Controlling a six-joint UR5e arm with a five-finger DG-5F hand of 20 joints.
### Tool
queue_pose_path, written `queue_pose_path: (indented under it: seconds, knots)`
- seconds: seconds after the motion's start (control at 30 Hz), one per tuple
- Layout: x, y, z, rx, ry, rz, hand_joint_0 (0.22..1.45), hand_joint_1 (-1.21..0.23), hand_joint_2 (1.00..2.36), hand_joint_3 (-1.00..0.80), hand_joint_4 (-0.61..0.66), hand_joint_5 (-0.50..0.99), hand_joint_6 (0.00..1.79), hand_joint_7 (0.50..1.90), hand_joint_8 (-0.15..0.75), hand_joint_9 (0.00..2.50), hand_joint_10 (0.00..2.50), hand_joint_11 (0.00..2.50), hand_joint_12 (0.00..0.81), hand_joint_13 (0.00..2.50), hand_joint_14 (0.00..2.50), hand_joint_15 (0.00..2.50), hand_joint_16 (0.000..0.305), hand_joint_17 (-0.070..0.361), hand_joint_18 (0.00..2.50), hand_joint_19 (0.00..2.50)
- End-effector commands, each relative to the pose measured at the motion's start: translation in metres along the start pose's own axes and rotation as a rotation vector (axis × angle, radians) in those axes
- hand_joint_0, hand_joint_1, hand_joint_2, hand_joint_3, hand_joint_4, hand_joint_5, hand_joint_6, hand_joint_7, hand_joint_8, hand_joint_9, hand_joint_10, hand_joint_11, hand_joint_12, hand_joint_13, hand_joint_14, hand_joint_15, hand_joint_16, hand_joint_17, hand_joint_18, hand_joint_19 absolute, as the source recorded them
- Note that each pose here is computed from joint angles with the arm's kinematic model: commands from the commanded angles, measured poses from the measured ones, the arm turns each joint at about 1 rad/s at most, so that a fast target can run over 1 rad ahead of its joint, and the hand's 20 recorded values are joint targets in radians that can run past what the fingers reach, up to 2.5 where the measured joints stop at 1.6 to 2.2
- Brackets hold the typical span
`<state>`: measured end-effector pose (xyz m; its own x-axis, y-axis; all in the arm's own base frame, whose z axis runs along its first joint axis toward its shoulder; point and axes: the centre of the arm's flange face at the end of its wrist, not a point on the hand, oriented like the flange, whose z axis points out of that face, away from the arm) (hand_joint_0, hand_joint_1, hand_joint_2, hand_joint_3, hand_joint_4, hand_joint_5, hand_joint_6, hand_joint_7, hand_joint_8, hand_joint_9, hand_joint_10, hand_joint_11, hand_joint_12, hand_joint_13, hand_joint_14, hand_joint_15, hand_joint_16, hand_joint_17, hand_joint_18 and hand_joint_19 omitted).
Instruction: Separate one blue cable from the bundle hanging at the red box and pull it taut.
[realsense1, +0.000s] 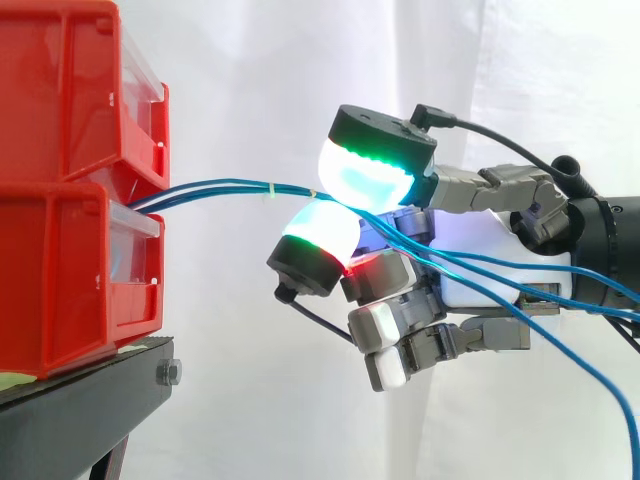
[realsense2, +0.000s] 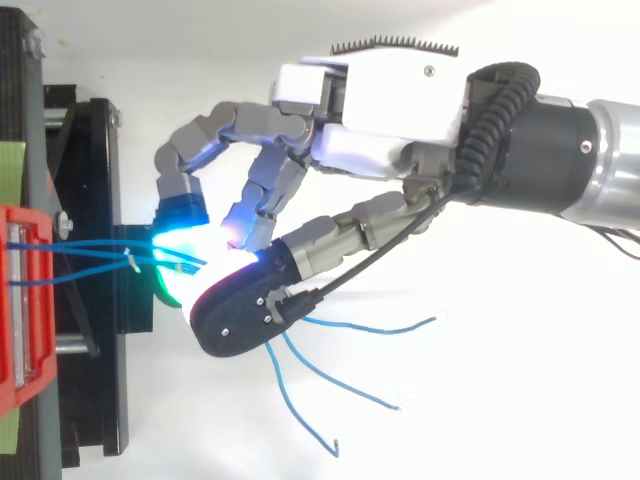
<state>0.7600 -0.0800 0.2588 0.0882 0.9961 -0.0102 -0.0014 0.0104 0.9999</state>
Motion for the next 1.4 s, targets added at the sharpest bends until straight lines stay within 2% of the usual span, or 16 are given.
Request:
queue_pose_path:
  seconds: [0.0,0.1,0.17,0.33,0.47,0.7,0.83,0.9,0.97,1.17,1.3,1.37]
  knots:
    - [0.0003,-0.0001,-0.0001,0.001,-0.001,0.001,0.81,-0.96,1.01,-0.33,-0.07,-0.19,0.9,1.29,0.336,1.12,0.02,1.13,0.394,1.14,0.02,0.69,0.046,0.104,1.0,0.6]
    - [0.0003,-0.0001,-0.0001,0.001,-0.001,0.001,0.86,-0.95,1.0,-0.5,-0.09,-0.18,0.9,1.28,0.335,1.15,0.02,1.14,0.386,1.14,0.02,0.7,0.044,0.1,0.98,0.61]
    - [0.0003,-0.0001,-0.0001,0.001,-0.001,0.0,0.86,-0.96,1.0,-0.5,-0.09,-0.17,0.9,1.28,0.335,1.15,0.02,1.13,0.386,1.15,0.02,0.7,0.044,0.098,0.99,0.58]
    - [0.0003,-0.0002,-0.0002,0.002,-0.001,0.001,0.8,-0.98,1.0,-0.5,-0.03,-0.16,0.89,1.28,0.329,1.15,0.02,1.14,0.38,1.15,0.02,0.7,0.043,0.096,1.02,0.53]
    - [0.0002,-0.0009,-0.0005,0.004,-0.001,0.001,0.7,-1.0,1.0,-0.5,0.01,-0.16,0.9,1.19,0.333,1.15,0.02,1.13,0.377,1.15,0.03,0.71,0.042,0.096,1.01,0.55]
    - [0.0001,-0.0014,-0.001,0.008,-0.001,0.0,0.58,-1.02,1.0,-0.5,0.05,-0.16,0.86,1.18,0.341,1.15,0.02,1.13,0.389,1.15,0.02,0.71,0.044,0.099,1.02,0.58]
    - [0.0002,0.0005,-0.0008,0.005,-0.001,0.0,0.53,-0.93,1.0,-0.5,0.07,-0.16,0.85,1.14,0.354,1.17,0.02,1.11,0.401,1.17,0.02,0.7,0.047,0.105,1.06,0.58]
    - [0.0001,-0.0002,-0.0011,0.007,-0.001,0.0,0.56,-0.76,1.0,-0.5,0.07,-0.15,0.83,1.12,0.348,1.19,0.02,1.08,0.397,1.19,0.02,0.7,0.046,0.104,1.07,0.6]
    - [0.0001,-0.0014,-0.001,0.008,-0.001,0.0,0.59,-0.69,1.0,-0.5,0.07,-0.15,0.82,1.14,0.342,1.19,0.02,1.08,0.399,1.19,0.02,0.71,0.046,0.103,1.07,0.62]
    - [0.0014,-0.0006,-0.0006,0.007,0.001,0.0,0.62,-0.68,1.0,-0.5,0.07,-0.15,0.79,1.17,0.342,1.19,0.02,1.07,0.402,1.19,0.02,0.72,0.047,0.105,1.08,0.65]
    - [0.0013,-0.0014,-0.001,0.008,0.001,0.0,0.59,-0.73,1.0,-0.5,0.08,-0.15,0.78,1.17,0.348,1.19,0.02,1.07,0.406,1.19,0.03,0.72,0.048,0.107,1.08,0.66]
    - [0.0013,0.0005,-0.0008,0.005,0.001,0.0,0.64,-0.73,1.0,-0.5,0.07,-0.15,0.78,1.2,0.347,1.19,0.02,1.08,0.402,1.2,0.02,0.72,0.047,0.106,1.09,0.66]
